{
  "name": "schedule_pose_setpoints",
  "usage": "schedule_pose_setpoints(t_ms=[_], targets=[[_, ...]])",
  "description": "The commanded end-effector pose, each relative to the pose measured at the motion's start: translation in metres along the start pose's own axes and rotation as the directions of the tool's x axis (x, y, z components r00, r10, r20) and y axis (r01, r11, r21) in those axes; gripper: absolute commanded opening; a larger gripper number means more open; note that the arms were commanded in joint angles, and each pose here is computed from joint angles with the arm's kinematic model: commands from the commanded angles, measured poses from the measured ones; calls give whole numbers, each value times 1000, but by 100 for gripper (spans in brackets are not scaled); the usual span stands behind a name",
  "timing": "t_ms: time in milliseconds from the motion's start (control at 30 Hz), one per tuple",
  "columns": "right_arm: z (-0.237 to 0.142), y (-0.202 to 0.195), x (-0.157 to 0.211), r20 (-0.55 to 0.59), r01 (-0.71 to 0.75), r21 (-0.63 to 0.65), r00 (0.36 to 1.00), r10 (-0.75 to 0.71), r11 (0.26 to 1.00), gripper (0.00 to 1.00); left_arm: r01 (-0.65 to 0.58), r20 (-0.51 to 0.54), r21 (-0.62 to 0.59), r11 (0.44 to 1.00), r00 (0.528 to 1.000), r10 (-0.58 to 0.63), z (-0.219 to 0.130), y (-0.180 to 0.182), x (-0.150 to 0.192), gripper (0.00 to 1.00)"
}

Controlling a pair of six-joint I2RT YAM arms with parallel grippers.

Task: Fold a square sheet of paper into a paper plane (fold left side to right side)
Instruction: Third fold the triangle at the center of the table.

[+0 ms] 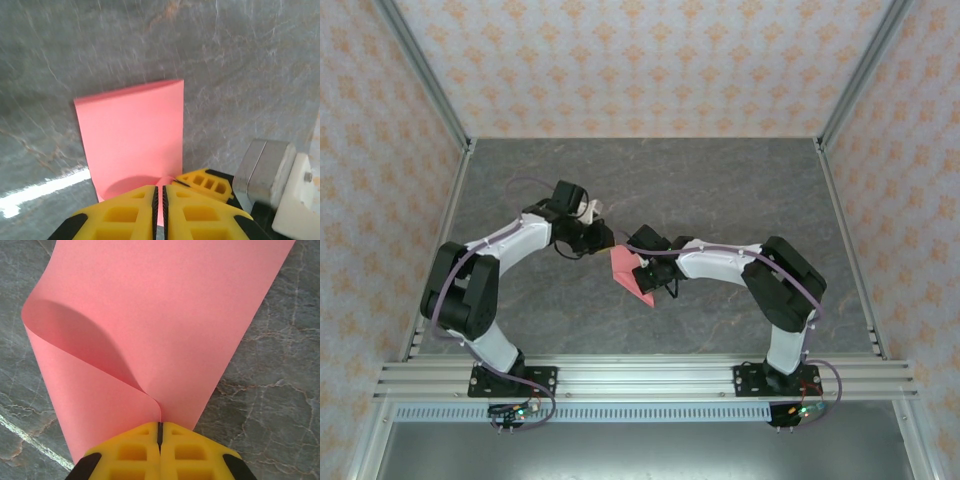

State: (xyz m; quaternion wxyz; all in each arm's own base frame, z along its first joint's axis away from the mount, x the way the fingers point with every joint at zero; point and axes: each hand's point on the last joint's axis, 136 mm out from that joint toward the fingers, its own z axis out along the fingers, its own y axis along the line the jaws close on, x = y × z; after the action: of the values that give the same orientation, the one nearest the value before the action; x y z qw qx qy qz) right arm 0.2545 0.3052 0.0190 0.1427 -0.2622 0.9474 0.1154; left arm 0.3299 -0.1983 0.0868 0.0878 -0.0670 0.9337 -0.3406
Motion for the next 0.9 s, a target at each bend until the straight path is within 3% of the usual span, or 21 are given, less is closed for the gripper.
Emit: schedule_pose_setpoints(t_ms=[0, 433, 867], targets=[[23, 1, 40, -144, 28, 7, 989, -26, 1000, 0, 24, -34, 44, 999, 999, -22, 9, -11, 16, 13], [22, 2, 40, -144, 34, 6, 989, -32, 999, 0, 42, -155, 15, 999, 987, -39, 50, -11, 43, 11], [23, 2, 40, -149, 34, 7, 988, -33, 999, 0, 58, -175, -52, 997, 982, -66, 61, 11, 55, 11]])
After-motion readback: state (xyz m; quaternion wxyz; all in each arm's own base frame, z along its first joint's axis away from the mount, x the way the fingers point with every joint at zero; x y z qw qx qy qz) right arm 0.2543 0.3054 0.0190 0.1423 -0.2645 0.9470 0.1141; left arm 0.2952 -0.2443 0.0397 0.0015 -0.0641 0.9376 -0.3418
